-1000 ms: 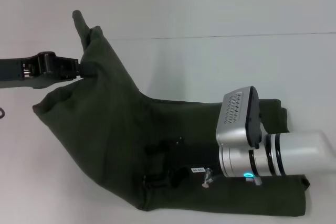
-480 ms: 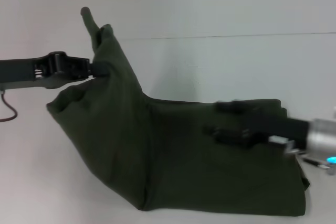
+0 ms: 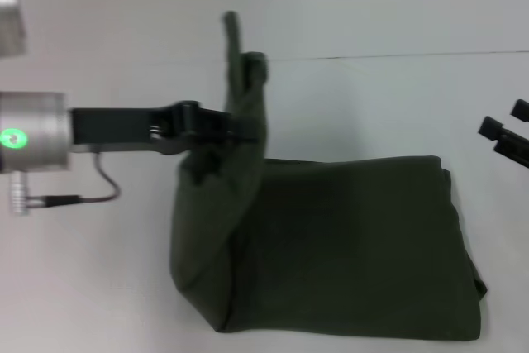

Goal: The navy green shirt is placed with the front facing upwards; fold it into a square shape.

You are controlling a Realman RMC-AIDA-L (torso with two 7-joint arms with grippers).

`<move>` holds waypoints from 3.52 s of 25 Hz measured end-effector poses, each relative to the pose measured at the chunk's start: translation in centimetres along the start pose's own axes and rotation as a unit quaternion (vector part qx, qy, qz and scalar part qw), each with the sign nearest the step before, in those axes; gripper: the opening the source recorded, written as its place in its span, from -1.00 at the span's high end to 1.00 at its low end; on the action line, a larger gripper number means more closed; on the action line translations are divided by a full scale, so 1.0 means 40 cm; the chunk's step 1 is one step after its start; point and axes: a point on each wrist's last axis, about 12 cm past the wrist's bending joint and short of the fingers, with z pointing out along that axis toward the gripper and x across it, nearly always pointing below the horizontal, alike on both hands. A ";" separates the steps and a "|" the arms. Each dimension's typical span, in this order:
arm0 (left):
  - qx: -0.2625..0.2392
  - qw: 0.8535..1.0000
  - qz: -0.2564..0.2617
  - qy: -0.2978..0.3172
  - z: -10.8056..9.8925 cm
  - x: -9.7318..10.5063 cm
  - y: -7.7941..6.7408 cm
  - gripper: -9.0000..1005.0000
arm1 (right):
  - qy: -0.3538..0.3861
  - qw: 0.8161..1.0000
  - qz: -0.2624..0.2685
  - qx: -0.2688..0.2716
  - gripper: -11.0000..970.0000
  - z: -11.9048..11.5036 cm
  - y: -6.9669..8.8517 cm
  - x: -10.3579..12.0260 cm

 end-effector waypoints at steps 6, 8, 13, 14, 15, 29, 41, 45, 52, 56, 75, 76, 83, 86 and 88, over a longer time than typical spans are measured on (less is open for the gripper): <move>0.024 1.000 -0.006 0.010 0.107 0.020 0.015 0.93 | -0.015 1.000 0.005 0.023 -0.72 -0.035 -0.009 0.004; 0.031 0.999 -0.009 0.009 0.140 0.028 0.019 0.93 | -0.016 1.000 0.005 0.026 -0.72 -0.040 -0.011 0.005; 0.040 0.999 -0.012 0.007 0.208 0.044 0.026 0.92 | -0.019 0.999 0.005 0.037 -0.72 -0.055 -0.019 0.004; 0.043 0.999 -0.012 0.005 0.220 0.046 0.026 0.92 | -0.019 0.999 0.005 0.041 -0.72 -0.059 -0.021 0.004; 0.046 0.999 -0.012 0.004 0.235 0.049 0.024 0.92 | -0.019 0.999 0.005 0.041 -0.72 -0.059 -0.021 0.004; 0.036 0.999 -0.014 0.005 0.329 0.093 0.037 0.92 | -0.021 0.998 0.007 0.054 -0.72 -0.072 -0.028 0.006; 0.089 0.995 -0.001 -0.038 0.334 0.090 0.018 0.66 | -0.014 0.999 0.005 0.047 -0.72 -0.063 -0.025 0.007; 0.092 0.995 0.008 -0.034 0.327 0.083 0.015 0.29 | -0.004 1.000 0.002 0.020 -0.72 -0.045 -0.009 0.011; 0.034 0.999 0.023 -0.011 0.241 0.082 0.077 -0.30 | 0.046 0.996 -0.018 -0.077 -0.72 0.022 0.047 0.021; 0.002 0.999 0.019 -0.031 0.170 0.077 0.115 -0.56 | 0.078 0.989 -0.034 -0.119 -0.72 0.082 0.076 0.025; -0.070 0.997 0.035 -0.021 0.075 0.050 0.153 -0.92 | 0.101 0.991 0.008 -0.091 -0.71 0.130 0.080 0.050; -0.080 0.996 0.039 -0.017 0.075 0.046 0.156 -0.92 | 0.083 0.991 0.011 -0.100 -0.71 0.122 0.082 0.038; -0.174 0.983 0.051 0.013 0.098 0.014 0.195 -0.91 | 0.020 0.992 0.025 -0.119 -0.71 0.074 0.082 0.002; -0.199 0.978 0.053 0.021 0.115 0.012 0.208 -0.91 | 0.020 0.993 0.028 -0.114 -0.71 0.067 0.082 0.008; -0.212 0.976 0.052 0.027 0.130 0.015 0.216 -0.91 | 0.020 0.993 0.029 -0.114 -0.71 0.066 0.083 0.009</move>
